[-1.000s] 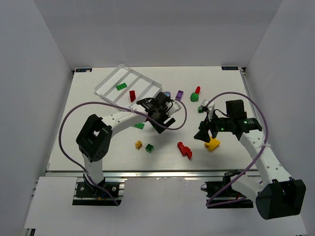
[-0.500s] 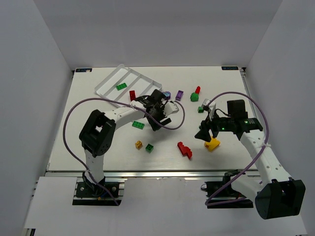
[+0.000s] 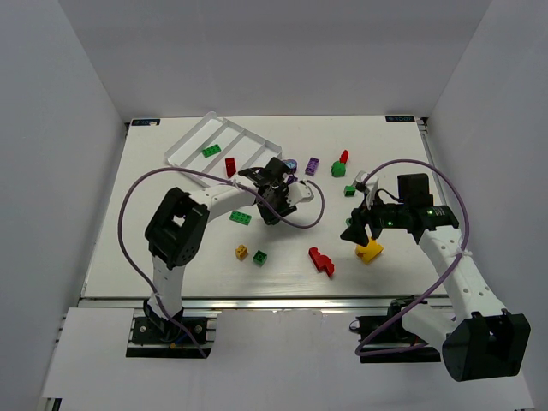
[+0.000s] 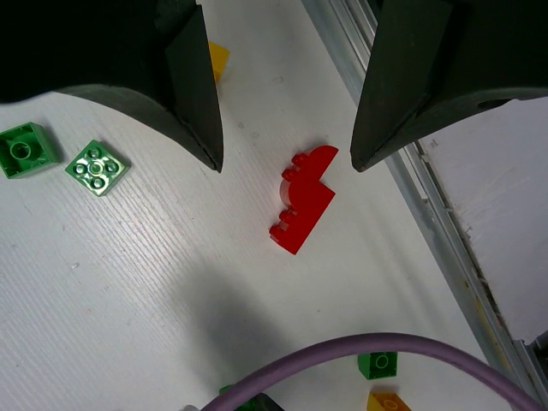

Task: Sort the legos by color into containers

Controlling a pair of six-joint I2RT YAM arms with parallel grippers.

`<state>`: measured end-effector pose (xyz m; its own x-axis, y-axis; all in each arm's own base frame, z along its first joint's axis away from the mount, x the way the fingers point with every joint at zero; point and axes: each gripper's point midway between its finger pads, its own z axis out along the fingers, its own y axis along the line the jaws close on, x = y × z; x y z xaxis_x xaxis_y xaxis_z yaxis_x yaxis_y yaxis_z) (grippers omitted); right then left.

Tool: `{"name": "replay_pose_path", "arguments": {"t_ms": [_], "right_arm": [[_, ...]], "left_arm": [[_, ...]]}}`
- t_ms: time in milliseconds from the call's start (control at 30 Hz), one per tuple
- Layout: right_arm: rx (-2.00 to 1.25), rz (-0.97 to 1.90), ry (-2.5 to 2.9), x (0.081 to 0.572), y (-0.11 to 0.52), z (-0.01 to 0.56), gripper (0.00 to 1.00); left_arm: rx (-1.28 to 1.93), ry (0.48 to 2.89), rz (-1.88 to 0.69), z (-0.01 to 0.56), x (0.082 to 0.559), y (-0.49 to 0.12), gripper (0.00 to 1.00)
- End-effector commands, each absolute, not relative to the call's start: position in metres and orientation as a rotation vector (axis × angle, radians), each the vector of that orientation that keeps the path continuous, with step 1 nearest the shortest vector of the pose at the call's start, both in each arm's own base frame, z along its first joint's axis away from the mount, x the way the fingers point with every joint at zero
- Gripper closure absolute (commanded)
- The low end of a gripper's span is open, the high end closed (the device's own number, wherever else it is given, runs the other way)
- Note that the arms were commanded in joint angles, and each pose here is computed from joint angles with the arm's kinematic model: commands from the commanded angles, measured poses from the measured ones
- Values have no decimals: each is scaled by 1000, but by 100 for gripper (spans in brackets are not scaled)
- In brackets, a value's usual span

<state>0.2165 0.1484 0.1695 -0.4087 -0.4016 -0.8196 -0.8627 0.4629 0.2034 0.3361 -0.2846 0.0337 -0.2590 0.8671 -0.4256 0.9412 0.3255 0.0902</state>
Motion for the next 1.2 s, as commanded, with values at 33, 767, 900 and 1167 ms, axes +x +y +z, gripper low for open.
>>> {"name": "replay_pose_path", "arguments": {"t_ms": [33, 767, 900, 1167], "right_arm": [[-1041, 832, 1951, 224, 151, 186, 34], [-1072, 897, 1875, 218, 159, 196, 100], [-1087, 894, 1857, 222, 160, 199, 100], [-1088, 904, 1853, 224, 161, 197, 100]], "left_arm": [[1581, 2152, -274, 38, 347, -292, 60], [571, 2225, -457, 192, 463, -214, 92], [315, 2297, -343, 169, 497, -146, 92], [83, 2308, 15, 147, 539, -51, 90]]}}
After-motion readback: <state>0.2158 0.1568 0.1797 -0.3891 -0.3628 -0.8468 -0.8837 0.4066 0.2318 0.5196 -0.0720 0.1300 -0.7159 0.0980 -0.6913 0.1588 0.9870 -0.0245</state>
